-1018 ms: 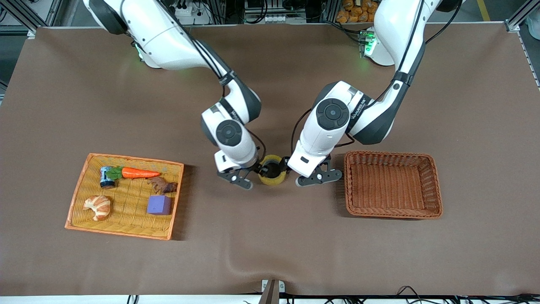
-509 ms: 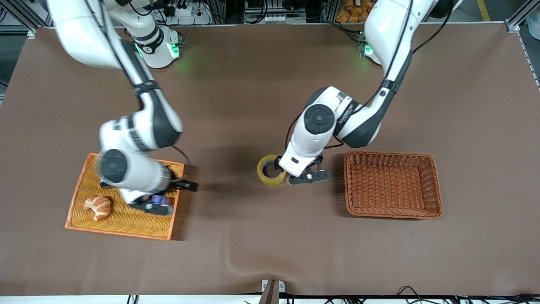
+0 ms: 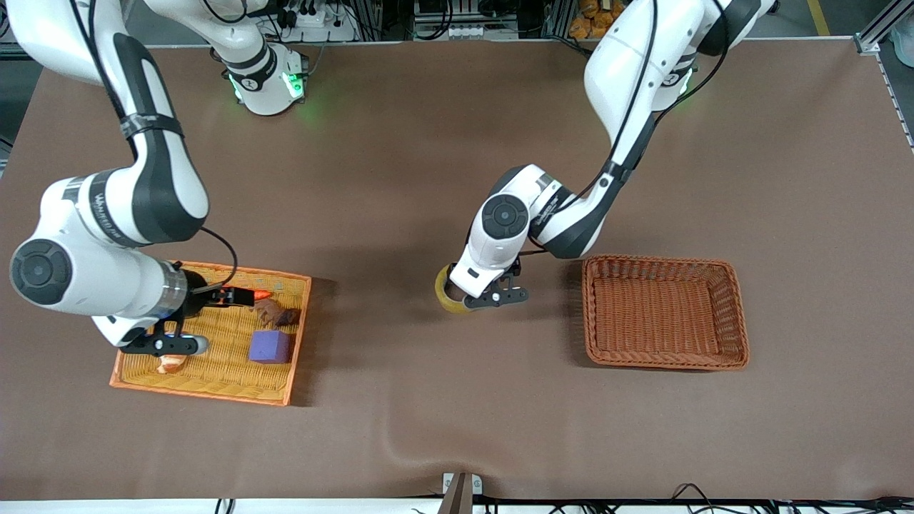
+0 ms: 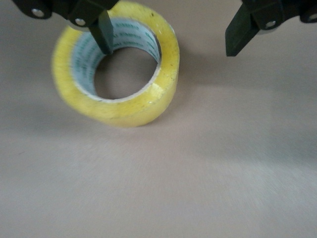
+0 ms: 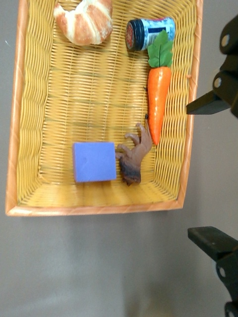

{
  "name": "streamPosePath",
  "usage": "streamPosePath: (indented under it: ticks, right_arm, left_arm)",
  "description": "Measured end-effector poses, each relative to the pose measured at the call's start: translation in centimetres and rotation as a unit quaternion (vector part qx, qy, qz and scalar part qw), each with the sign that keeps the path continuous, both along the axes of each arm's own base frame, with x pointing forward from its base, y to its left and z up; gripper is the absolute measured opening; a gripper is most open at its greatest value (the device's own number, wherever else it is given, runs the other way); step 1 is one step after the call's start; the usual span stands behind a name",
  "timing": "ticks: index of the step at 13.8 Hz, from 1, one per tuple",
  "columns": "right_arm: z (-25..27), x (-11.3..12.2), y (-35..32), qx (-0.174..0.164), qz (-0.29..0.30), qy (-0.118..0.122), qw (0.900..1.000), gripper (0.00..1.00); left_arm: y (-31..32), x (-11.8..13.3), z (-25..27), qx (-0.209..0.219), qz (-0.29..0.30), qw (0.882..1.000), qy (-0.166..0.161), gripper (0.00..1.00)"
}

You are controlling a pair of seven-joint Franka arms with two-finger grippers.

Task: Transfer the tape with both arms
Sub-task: 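Grasp the tape roll with the left gripper while the right gripper withdraws, then carry the tape with the left gripper into the brown basket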

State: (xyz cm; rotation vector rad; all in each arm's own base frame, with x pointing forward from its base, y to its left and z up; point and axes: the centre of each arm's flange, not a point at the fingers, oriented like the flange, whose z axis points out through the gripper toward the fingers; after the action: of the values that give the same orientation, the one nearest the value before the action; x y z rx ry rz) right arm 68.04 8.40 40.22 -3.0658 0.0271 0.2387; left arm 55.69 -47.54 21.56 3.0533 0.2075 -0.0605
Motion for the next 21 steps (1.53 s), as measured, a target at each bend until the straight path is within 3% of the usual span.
streamPosePath:
  ticks: [3, 7, 10, 13, 17, 21]
  right_arm:
    - [-0.3, 0.1, -0.9, 0.003, 0.013, 0.001, 1.0, 1.0]
    - [0.0, 0.4, -5.6, 0.014, 0.048, -0.005, 0.999, 1.0]
    - [2.0, 0.1, -8.8, 0.016, 0.054, -0.02, 0.998, 1.0]
    - [5.1, -0.9, -8.6, -0.002, 0.065, -0.035, 0.997, 1.0]
    - [10.9, -4.4, -8.4, -0.025, 0.073, -0.057, 0.995, 1.0]
    - [17.7, -9.5, -8.4, -0.033, 0.051, -0.05, 0.997, 1.0]
  left_arm:
    - [-1.4, -1.5, -2.5, 0.002, -0.013, 1.0, 0.004, 0.96]
    - [-1.7, -1.6, -2.6, 0.017, -0.035, 0.999, -0.014, 0.54]
    - [-1.2, -1.0, -2.4, 0.05, -0.074, 0.995, -0.049, 0.22]
    - [1.3, 1.6, 0.1, 0.057, -0.065, 0.994, -0.063, 0.22]
    - [12.8, 7.6, 10.6, 0.06, 0.007, 0.996, -0.065, 0.22]
    - [24.0, 8.8, 11.7, 0.084, 0.029, 0.995, -0.043, 0.22]
